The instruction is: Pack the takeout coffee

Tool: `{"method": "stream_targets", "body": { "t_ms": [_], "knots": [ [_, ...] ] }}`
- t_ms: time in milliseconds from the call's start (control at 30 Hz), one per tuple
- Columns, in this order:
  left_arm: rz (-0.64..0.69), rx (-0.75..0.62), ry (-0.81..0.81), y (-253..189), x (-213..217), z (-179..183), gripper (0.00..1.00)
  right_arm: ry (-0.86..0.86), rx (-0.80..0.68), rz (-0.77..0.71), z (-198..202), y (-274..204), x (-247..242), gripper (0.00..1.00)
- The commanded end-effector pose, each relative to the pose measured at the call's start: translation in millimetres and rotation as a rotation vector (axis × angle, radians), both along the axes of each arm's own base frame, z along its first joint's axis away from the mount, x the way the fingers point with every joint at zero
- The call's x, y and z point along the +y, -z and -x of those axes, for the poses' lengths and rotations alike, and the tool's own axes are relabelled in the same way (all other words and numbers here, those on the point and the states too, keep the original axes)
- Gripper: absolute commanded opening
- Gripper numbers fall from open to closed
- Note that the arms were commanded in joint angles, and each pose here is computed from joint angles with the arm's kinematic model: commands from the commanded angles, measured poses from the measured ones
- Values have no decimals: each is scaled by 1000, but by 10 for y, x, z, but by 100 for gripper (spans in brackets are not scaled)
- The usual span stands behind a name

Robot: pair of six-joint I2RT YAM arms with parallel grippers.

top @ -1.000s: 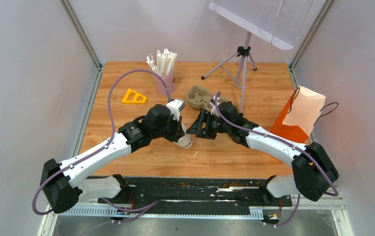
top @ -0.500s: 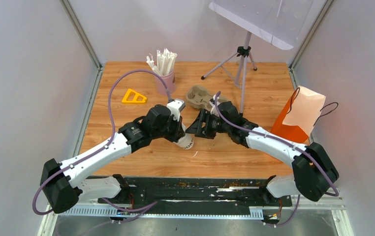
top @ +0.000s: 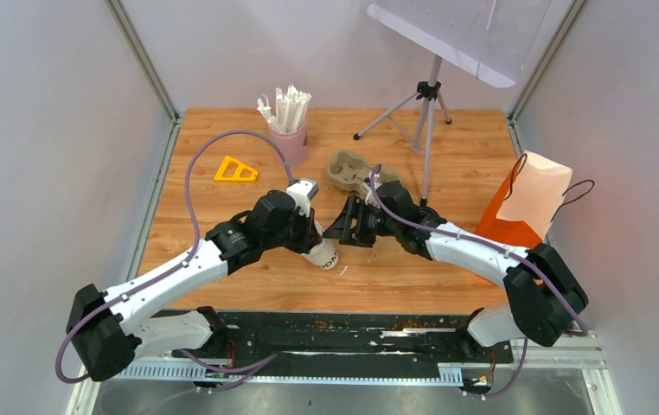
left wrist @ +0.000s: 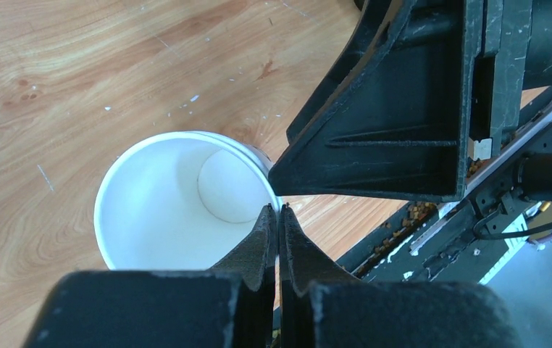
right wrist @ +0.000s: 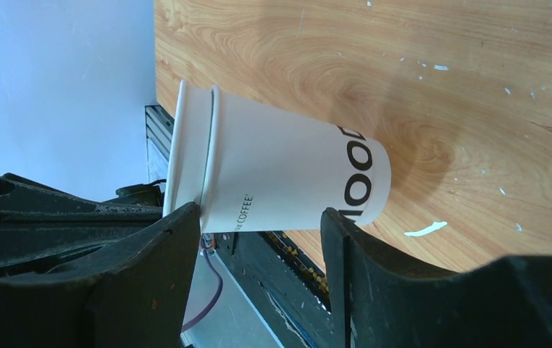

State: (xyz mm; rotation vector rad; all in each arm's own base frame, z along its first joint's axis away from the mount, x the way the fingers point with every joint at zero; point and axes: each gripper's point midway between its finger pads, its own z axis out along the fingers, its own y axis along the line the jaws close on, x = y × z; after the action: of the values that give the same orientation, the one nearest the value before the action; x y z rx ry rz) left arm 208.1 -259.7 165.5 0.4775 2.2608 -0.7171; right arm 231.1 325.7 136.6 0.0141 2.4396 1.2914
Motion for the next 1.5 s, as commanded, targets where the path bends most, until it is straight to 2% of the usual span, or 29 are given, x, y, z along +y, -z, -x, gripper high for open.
{"method": "stream_targets", "body": {
  "t_ms": [0, 433, 700, 867, 1000, 1233, 1467],
  "knots": [
    [150, -107, -47, -472, -40, -163, 0, 17, 11, 50, 7, 213, -54, 61],
    [163, -100, -61, -455, 10, -159, 0, 2, 48, 144, 88, 455, -139, 60],
    [130, -68, -82, -373, 60, -162, 0, 32, -97, 81, -31, -102, -142, 61],
    [142, -71, -18, -367, 6, -92, 0, 22, -192, -39, -49, -519, -63, 61],
    [141, -63, 6, -328, -9, -53, 0, 37, -220, -68, -96, -735, -34, 61],
    [158, -66, 21, -346, -45, -48, 0, 16, -166, -121, -126, -749, 120, 61],
    [162, -74, 18, -367, -54, -68, 0, 26, -129, -101, -139, -601, 143, 60]
  ]
}}
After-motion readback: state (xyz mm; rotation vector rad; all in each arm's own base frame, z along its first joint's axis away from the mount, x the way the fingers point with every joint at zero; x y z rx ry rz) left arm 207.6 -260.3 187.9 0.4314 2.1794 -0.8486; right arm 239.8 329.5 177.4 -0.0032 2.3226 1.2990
